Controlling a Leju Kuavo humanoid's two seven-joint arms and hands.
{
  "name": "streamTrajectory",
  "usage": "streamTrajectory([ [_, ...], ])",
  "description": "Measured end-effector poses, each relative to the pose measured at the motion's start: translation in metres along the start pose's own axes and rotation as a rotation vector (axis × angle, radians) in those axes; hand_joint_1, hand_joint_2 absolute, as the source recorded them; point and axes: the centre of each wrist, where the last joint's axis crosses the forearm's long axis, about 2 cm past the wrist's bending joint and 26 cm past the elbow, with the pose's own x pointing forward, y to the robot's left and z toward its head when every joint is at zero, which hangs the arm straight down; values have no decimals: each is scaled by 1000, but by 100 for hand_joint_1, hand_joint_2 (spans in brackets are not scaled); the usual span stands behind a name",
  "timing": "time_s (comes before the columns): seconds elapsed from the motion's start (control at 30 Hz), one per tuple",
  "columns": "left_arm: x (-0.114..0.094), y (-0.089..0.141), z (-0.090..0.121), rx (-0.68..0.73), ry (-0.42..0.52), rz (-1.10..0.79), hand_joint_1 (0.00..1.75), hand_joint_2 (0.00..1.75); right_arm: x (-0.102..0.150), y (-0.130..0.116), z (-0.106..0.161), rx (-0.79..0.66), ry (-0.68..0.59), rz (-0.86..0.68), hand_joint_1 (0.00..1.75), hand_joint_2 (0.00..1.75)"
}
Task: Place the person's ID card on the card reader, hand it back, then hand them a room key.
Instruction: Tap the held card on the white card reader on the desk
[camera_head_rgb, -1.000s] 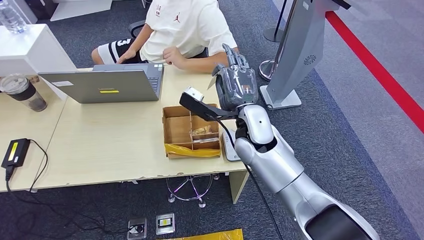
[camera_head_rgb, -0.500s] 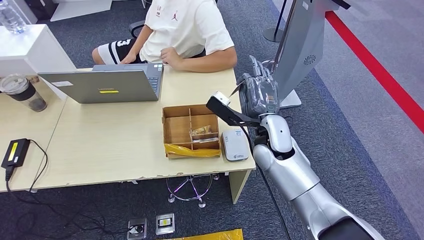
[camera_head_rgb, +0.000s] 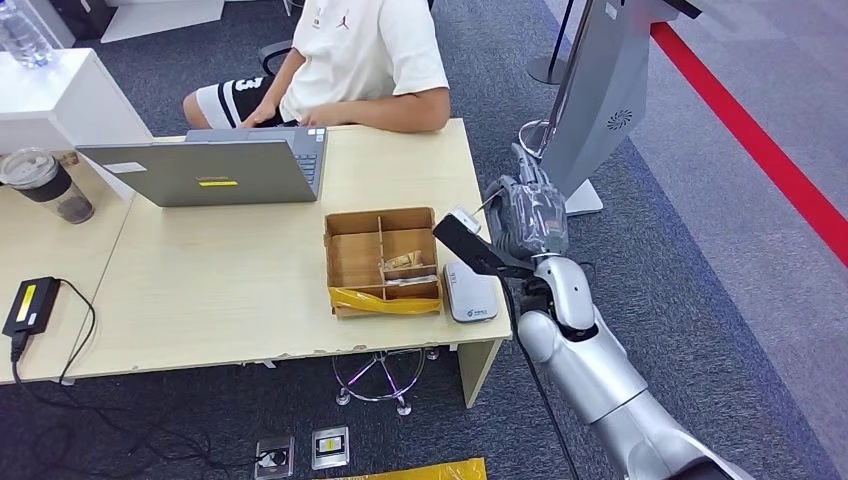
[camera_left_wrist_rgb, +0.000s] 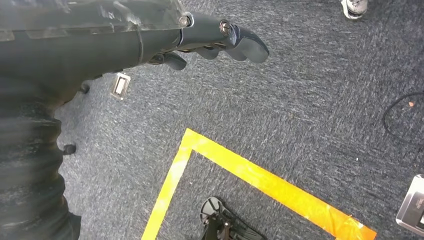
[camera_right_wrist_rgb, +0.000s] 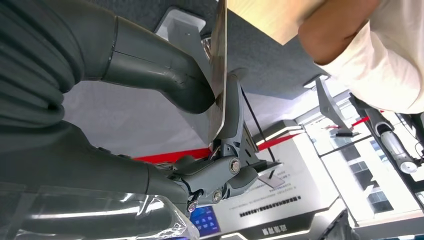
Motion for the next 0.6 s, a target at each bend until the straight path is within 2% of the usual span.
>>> streamTrajectory([
  [0.27, 0, 0, 0, 13, 3, 9, 0, 175, -5, 10, 8, 21, 18, -43, 175, 175],
  [0.6, 1, 0, 0, 17, 12, 27, 0, 175, -14, 32, 25, 100, 56, -27, 175, 175],
])
